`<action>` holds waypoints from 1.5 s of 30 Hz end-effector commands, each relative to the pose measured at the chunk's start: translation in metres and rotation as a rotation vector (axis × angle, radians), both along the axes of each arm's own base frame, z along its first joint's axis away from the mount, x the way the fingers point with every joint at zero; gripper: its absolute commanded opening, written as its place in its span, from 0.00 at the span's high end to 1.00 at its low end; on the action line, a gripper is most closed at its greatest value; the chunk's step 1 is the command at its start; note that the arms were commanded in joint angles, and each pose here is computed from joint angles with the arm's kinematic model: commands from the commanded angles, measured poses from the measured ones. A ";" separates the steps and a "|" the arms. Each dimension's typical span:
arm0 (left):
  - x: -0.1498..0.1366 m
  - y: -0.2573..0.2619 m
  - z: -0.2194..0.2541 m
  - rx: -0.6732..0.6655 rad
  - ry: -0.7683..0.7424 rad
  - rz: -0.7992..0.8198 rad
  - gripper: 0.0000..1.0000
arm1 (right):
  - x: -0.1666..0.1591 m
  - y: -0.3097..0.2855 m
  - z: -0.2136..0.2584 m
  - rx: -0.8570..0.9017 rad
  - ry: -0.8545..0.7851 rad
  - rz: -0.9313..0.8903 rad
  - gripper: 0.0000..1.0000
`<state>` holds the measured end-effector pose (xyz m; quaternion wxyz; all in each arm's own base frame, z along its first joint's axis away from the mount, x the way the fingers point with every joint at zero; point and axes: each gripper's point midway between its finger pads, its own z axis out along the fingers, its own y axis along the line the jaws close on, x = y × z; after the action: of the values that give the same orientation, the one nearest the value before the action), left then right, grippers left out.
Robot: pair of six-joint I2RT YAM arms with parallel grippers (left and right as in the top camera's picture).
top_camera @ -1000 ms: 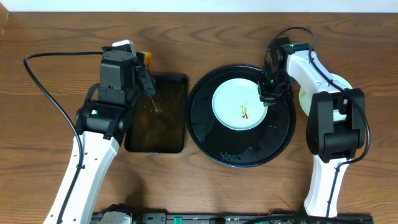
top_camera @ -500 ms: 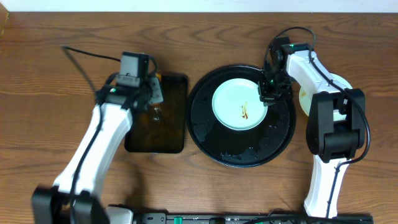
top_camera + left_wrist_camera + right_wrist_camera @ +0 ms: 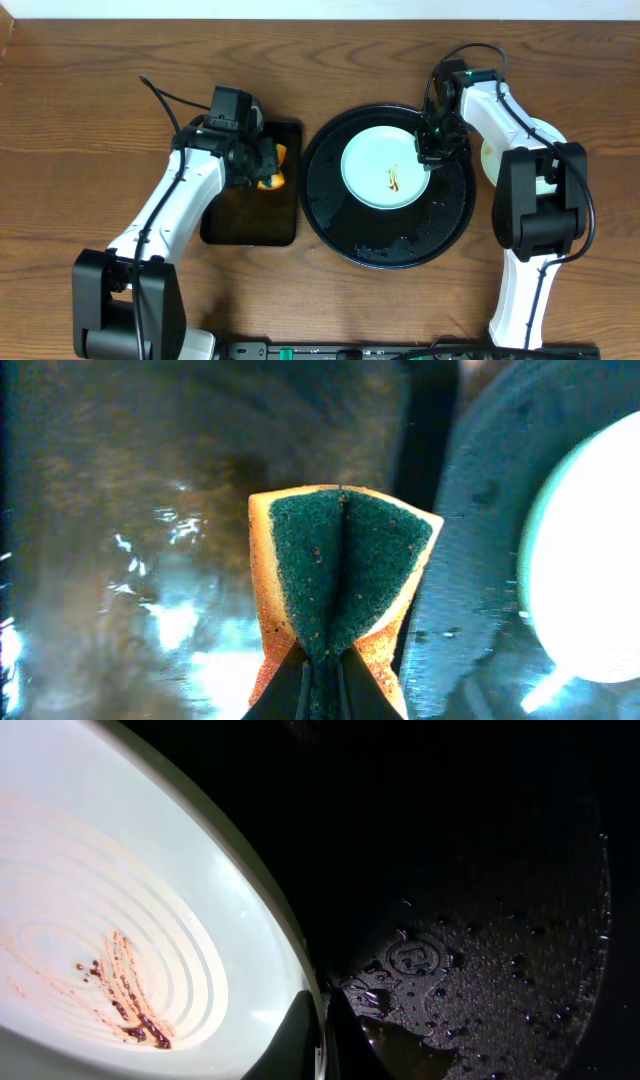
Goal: Clean dirty plates on tray and stack at the side
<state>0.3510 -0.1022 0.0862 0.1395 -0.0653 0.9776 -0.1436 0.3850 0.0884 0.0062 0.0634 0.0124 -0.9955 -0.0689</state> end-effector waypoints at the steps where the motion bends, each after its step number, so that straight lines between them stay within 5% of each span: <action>1: 0.014 -0.028 0.028 -0.080 -0.091 -0.073 0.93 | -0.003 0.008 -0.002 -0.046 -0.001 0.038 0.99; 9: 0.019 -0.087 0.036 -0.128 -0.177 -0.168 0.93 | -0.019 0.049 -0.004 -0.049 0.010 0.128 0.99; 18: 0.016 -0.106 0.016 -0.189 -0.069 0.002 0.93 | -0.025 0.065 -0.003 -0.026 0.019 0.131 0.99; 36: -0.024 -0.207 -0.013 -0.306 -0.001 -0.203 0.93 | -0.025 0.067 -0.003 -0.018 0.017 0.134 0.99; 45: -0.028 -0.218 -0.039 -0.298 0.048 -0.170 0.93 | -0.025 0.068 -0.003 -0.019 0.018 0.136 0.99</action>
<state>0.3170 -0.3155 0.0531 0.0992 0.0079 0.9505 -0.2942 0.3650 0.1515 0.0078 0.0683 0.0813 -0.9928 -0.0559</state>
